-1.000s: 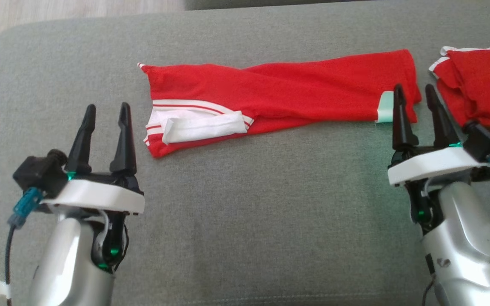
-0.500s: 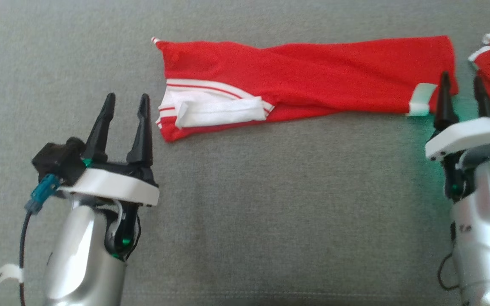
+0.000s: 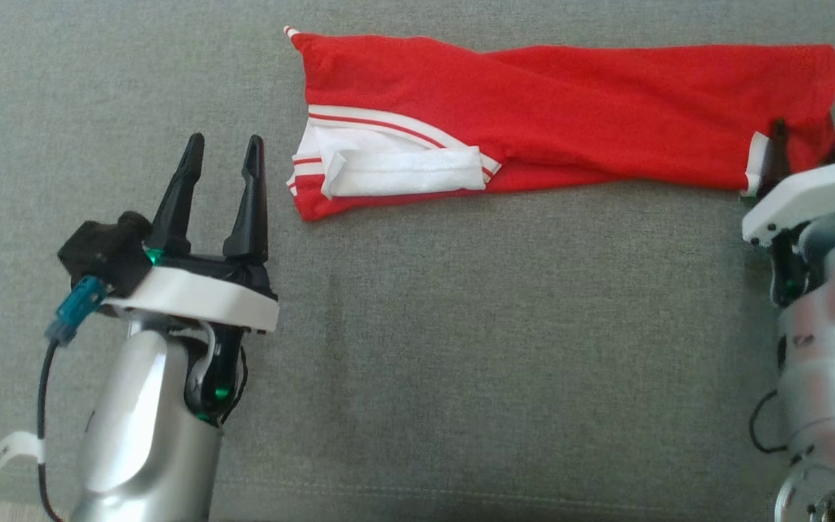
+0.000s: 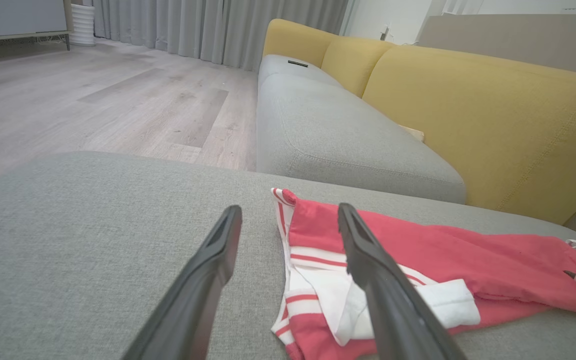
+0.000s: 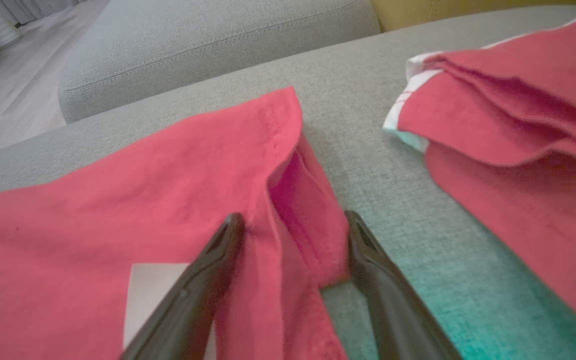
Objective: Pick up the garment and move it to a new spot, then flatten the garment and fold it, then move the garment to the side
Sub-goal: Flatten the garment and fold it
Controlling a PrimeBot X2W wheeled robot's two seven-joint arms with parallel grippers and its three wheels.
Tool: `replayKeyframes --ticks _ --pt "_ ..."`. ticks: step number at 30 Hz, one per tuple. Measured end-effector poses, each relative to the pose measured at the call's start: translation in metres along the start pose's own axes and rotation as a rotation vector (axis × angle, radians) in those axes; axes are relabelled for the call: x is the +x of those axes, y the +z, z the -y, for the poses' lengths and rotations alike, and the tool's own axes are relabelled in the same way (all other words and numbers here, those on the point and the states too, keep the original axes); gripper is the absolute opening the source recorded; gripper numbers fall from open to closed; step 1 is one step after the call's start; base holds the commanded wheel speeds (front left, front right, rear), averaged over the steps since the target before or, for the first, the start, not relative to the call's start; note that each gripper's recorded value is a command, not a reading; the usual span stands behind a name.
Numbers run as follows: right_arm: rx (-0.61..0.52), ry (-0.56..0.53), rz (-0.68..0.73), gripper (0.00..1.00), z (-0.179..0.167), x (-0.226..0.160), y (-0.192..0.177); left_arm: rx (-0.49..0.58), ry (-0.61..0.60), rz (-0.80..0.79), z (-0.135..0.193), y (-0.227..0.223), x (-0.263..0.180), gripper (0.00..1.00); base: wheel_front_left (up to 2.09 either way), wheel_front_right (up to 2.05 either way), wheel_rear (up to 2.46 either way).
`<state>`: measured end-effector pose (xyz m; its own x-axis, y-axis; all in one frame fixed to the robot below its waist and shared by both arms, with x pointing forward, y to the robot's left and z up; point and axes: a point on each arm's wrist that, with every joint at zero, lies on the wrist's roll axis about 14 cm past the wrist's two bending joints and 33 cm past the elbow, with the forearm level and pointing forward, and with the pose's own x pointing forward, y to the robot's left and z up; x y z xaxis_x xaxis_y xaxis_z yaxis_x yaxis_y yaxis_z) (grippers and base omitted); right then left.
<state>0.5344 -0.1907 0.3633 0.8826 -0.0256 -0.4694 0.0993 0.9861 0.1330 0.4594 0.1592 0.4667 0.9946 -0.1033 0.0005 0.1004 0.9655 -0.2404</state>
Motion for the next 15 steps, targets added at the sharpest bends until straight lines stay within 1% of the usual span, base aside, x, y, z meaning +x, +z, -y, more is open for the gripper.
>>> replayKeyframes --ticks 1,2,3,7,10,13,14,15 --pt "0.01 0.002 -0.006 1.0 -0.002 0.001 0.0 -0.001 0.0 -0.001 0.0 0.0 0.0 1.0 0.0 0.0 0.0" --pt "0.019 0.005 -0.013 0.87 -0.003 0.003 0.0 -0.003 0.001 -0.001 0.0 -0.001 0.0 1.0 0.0 0.0 0.0" --pt "0.022 0.009 -0.017 0.0 -0.005 0.004 0.001 -0.004 0.0 -0.001 0.0 -0.001 0.0 1.0 0.0 0.0 0.0" --pt "0.048 0.012 -0.023 0.0 -0.007 0.004 0.002 -0.008 -0.008 -0.001 0.003 -0.001 0.002 1.0 0.0 0.0 0.0" --pt "0.06 -0.001 -0.013 0.0 -0.001 0.002 0.004 -0.01 -0.014 0.006 0.005 0.001 0.002 1.0 0.0 0.0 0.0" --pt "0.074 -0.044 0.011 0.0 0.02 -0.003 0.012 -0.011 -0.02 0.018 0.008 0.006 0.003 1.0 0.0 0.0 0.0" --pt "0.083 -0.088 0.044 0.0 0.041 -0.008 0.023 -0.013 -0.027 0.027 0.01 0.009 0.003 1.0 0.0 0.0 0.0" --pt "0.082 -0.109 0.064 0.0 0.052 -0.01 0.03 -0.014 -0.03 0.031 0.011 0.011 0.003 1.0 0.0 0.0 0.0"
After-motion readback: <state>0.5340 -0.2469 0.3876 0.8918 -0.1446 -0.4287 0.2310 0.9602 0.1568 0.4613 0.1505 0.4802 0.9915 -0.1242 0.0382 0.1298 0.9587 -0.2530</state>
